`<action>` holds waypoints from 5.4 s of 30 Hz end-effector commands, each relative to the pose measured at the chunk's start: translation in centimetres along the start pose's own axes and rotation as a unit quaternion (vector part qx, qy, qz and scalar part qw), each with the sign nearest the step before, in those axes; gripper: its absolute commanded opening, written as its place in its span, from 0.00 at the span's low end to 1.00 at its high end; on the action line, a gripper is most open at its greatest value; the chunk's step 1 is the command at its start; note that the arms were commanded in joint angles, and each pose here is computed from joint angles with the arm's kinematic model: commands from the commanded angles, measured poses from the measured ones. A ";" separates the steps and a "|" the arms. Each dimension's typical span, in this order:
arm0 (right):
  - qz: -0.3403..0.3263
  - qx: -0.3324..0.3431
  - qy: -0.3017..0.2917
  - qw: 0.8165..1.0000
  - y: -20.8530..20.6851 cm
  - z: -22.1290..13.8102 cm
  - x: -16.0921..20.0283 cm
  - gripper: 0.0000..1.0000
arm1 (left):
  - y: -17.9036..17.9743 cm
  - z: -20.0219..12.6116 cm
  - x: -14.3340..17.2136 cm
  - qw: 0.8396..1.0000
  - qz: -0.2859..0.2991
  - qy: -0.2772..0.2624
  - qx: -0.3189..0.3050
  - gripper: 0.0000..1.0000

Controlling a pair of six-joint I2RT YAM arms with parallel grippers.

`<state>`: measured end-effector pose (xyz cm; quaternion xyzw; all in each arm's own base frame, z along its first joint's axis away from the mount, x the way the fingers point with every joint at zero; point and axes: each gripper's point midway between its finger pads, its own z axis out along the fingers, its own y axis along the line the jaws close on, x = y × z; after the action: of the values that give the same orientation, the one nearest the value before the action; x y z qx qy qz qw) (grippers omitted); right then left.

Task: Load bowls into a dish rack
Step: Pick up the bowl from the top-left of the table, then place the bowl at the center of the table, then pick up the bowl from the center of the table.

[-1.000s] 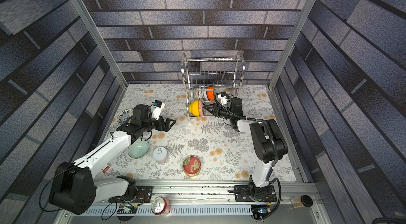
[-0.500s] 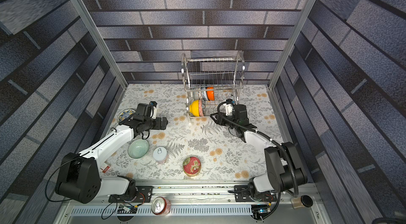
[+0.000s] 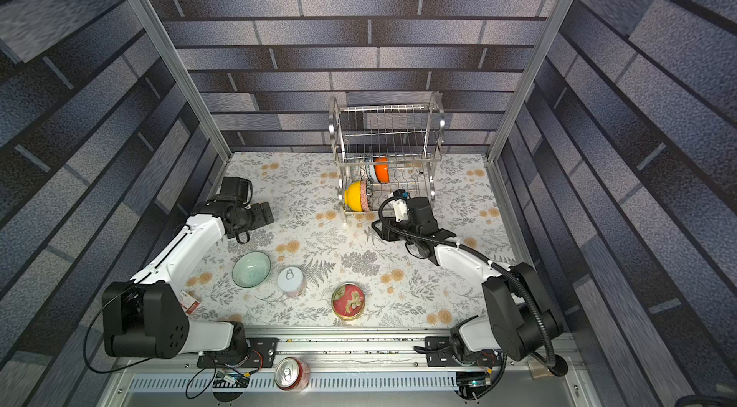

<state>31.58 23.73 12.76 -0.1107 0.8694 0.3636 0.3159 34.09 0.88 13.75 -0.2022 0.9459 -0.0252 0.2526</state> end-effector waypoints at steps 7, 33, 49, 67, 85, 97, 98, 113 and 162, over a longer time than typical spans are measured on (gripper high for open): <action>-0.016 0.012 0.020 1.000 -0.4 0.6 0.9 0.50 | 5.6 1.1 -0.5 0.985 -0.154 0.062 -0.040 0.90; -0.027 0.059 -0.018 0.998 -1.2 -1.5 -0.1 0.48 | 13.1 8.9 -4.2 0.957 -0.255 0.100 -0.093 0.51; 0.005 0.153 -0.037 0.988 -3.9 -3.3 -0.6 0.47 | 9.7 8.1 -6.3 0.972 -0.228 0.057 0.010 0.07; 0.090 0.247 -0.073 0.962 -7.5 -5.7 -2.1 0.45 | -4.0 1.7 0.9 0.987 -0.071 0.069 0.128 0.01; 0.085 0.255 -0.111 0.957 -6.8 -9.4 -2.5 0.45 | -20.8 1.0 14.0 0.936 0.141 0.168 0.274 0.01; -0.025 0.156 -0.065 0.985 -1.7 -9.3 -2.6 0.45 | -23.7 2.0 16.6 0.926 0.185 0.187 0.271 0.13; -0.036 0.146 -0.057 0.987 -1.1 -9.1 -2.5 0.46 | -23.6 1.9 16.5 0.926 0.184 0.187 0.271 0.15; -0.192 0.088 0.102 0.972 6.4 -3.4 0.8 0.48 | -15.6 -2.0 7.7 0.946 0.026 0.131 0.296 0.57; -0.382 0.220 0.327 0.836 7.0 6.6 12.5 0.18 | -2.3 -1.7 -1.5 0.965 -0.167 0.045 0.197 1.00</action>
<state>22.27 33.85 5.35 -0.4722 0.8685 -0.0347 0.1464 35.17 -0.96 14.51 -0.3123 0.8823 -0.2813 0.2121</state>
